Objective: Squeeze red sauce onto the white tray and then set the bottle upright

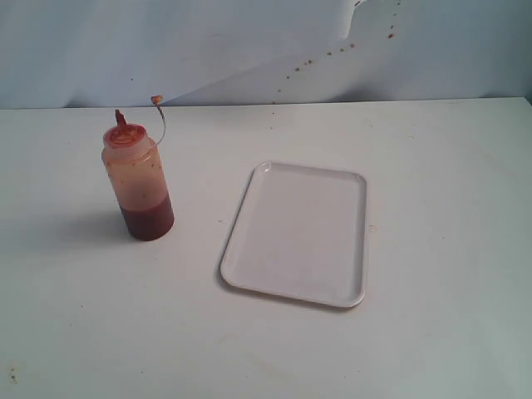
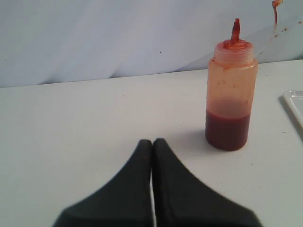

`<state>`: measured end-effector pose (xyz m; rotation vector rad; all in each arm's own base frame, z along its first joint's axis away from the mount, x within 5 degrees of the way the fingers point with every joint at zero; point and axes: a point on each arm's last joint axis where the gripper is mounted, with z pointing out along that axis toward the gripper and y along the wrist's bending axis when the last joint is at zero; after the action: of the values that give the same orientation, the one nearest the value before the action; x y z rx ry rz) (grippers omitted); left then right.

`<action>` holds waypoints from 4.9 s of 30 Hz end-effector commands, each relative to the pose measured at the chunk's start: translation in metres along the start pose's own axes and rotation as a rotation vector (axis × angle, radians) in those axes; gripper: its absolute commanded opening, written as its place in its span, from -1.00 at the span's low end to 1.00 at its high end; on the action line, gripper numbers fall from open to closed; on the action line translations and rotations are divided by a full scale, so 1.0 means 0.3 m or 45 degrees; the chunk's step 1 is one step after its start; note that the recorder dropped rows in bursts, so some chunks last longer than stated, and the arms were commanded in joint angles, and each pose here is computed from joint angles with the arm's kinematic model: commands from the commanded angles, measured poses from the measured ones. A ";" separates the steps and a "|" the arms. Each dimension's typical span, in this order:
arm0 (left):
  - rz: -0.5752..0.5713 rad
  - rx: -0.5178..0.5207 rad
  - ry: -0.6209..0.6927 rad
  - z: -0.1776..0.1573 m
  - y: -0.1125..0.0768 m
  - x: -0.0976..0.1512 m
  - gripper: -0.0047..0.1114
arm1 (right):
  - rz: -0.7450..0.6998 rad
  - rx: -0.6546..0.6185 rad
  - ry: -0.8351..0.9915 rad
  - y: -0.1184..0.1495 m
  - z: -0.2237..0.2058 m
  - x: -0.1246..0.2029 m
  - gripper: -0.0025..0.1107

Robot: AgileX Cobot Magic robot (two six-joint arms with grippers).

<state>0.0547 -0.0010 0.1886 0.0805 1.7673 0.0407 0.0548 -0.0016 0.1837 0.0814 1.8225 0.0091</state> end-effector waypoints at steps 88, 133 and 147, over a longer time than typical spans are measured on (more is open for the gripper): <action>0.144 0.681 0.161 0.750 -0.165 0.197 0.86 | 0.005 0.007 0.006 -0.001 0.002 0.003 -0.96; 0.155 0.781 0.088 1.058 -0.194 0.276 0.86 | 0.005 0.007 0.006 -0.001 0.002 0.003 -0.96; 0.154 0.776 0.091 1.058 -0.194 0.276 0.58 | 0.005 0.007 0.006 -0.001 0.002 0.003 -0.96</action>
<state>0.3469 -0.0559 0.0396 0.6388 1.8018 -0.4024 0.0548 -0.0016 0.1837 0.0814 1.8225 0.0091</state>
